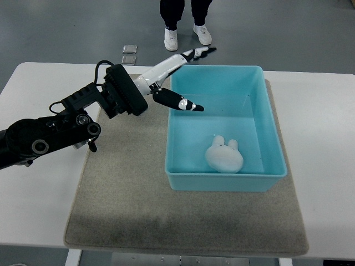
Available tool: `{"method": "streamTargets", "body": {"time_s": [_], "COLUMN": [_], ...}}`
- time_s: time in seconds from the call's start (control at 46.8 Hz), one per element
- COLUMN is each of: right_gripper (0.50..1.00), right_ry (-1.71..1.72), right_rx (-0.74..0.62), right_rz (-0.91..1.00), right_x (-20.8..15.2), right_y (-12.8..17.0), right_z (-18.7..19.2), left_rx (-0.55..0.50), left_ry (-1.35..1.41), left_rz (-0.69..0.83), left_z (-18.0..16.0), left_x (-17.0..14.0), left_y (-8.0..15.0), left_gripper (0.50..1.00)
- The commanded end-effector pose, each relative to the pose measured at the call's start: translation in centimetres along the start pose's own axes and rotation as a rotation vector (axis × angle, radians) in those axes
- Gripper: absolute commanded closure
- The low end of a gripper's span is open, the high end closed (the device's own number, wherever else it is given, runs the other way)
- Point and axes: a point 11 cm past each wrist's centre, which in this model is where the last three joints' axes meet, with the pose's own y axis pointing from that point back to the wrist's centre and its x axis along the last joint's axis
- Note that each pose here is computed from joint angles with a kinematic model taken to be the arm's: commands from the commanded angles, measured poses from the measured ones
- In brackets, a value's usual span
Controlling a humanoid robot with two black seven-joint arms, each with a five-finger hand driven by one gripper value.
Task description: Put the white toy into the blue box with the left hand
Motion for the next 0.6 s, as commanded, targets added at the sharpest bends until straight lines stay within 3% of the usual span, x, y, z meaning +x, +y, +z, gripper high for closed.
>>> {"method": "streamTargets", "body": {"time_s": [0.0, 0.278, 0.449, 0.577], "right_gripper": [0.564, 0.564, 0.564, 0.564], "right_ry": [0.000, 0.001, 0.000, 0.000], "right_rx": [0.000, 0.000, 0.000, 0.000], "right_rz": [0.000, 0.000, 0.000, 0.000], "right_x": [0.0, 0.0, 0.0, 0.0], "right_y": [0.0, 0.0, 0.0, 0.0], "right_z": [0.0, 0.0, 0.0, 0.0], "left_rx": [0.062, 0.176, 0.159, 0.153], "left_ry": [0.217, 0.662, 1.015, 1.078], "left_rz": [0.130, 0.349, 0.469, 0.484], "left_z": [-1.1, -5.2, -8.4, -9.4], "left_x": [2.3, 5.5, 7.5, 8.2], "left_y": [0.0, 1.7, 3.6, 4.5], "left_gripper": [0.506, 0.500, 0.500, 0.500]}}
